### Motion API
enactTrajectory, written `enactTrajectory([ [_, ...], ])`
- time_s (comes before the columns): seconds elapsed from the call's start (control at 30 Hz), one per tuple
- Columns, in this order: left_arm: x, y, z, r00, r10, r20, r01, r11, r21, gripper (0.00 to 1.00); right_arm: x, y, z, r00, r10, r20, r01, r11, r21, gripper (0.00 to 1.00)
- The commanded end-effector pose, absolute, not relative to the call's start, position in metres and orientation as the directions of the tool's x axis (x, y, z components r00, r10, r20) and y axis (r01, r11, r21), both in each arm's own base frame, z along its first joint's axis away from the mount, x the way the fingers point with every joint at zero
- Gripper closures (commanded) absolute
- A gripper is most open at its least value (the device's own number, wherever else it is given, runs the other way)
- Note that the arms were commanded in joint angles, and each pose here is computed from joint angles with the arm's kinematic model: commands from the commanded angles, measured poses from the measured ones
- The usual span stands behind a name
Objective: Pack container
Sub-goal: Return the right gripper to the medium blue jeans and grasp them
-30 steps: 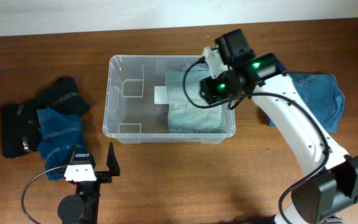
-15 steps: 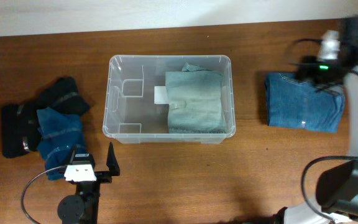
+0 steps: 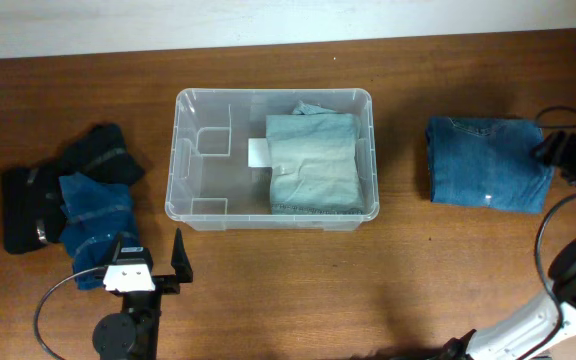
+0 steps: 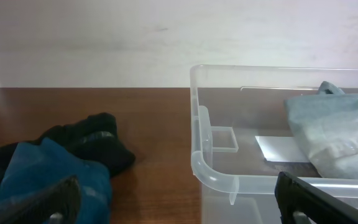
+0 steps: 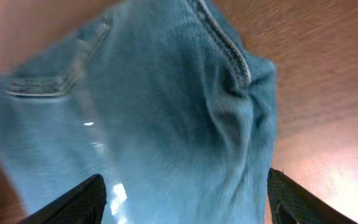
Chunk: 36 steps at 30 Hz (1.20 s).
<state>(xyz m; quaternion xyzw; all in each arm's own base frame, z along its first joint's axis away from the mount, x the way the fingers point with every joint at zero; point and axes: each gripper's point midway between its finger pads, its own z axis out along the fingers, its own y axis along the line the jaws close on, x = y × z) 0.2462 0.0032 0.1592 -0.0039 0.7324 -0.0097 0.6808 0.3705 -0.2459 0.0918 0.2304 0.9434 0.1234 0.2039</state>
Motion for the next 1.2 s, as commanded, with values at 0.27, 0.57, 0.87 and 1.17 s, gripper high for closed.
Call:
enactTrajectory([
  [0.27, 0.246, 0.002, 0.158, -0.072, 0.001, -0.997, 0.012, 1.0, 0.0, 0.01, 0.371, -0.257, 0.019, -0.866, 0.41, -0.287, 0.308, 0.889, 0.34, 0.25],
  [0.57, 0.246, 0.002, 0.158, -0.072, 0.0, -0.997, 0.012, 1.0, 0.0, 0.0, 0.371, -0.255, -0.002, -0.871, 0.418, -0.257, 0.317, 0.88, 0.354, 0.37],
  [0.87, 0.246, 0.002, 0.158, -0.072, 0.001, -0.997, 0.012, 1.0, 0.0, 0.01, 0.367, -0.237, -0.008, -0.876, 0.427, -0.222, 0.314, 0.857, 0.41, 0.73],
  [1.17, 0.246, 0.002, 0.158, -0.072, 0.001, -0.997, 0.012, 1.0, 0.0, 0.01, 0.388, -0.209, 0.013, -0.883, 0.412, -0.224, 0.262, 0.83, 0.491, 0.96],
])
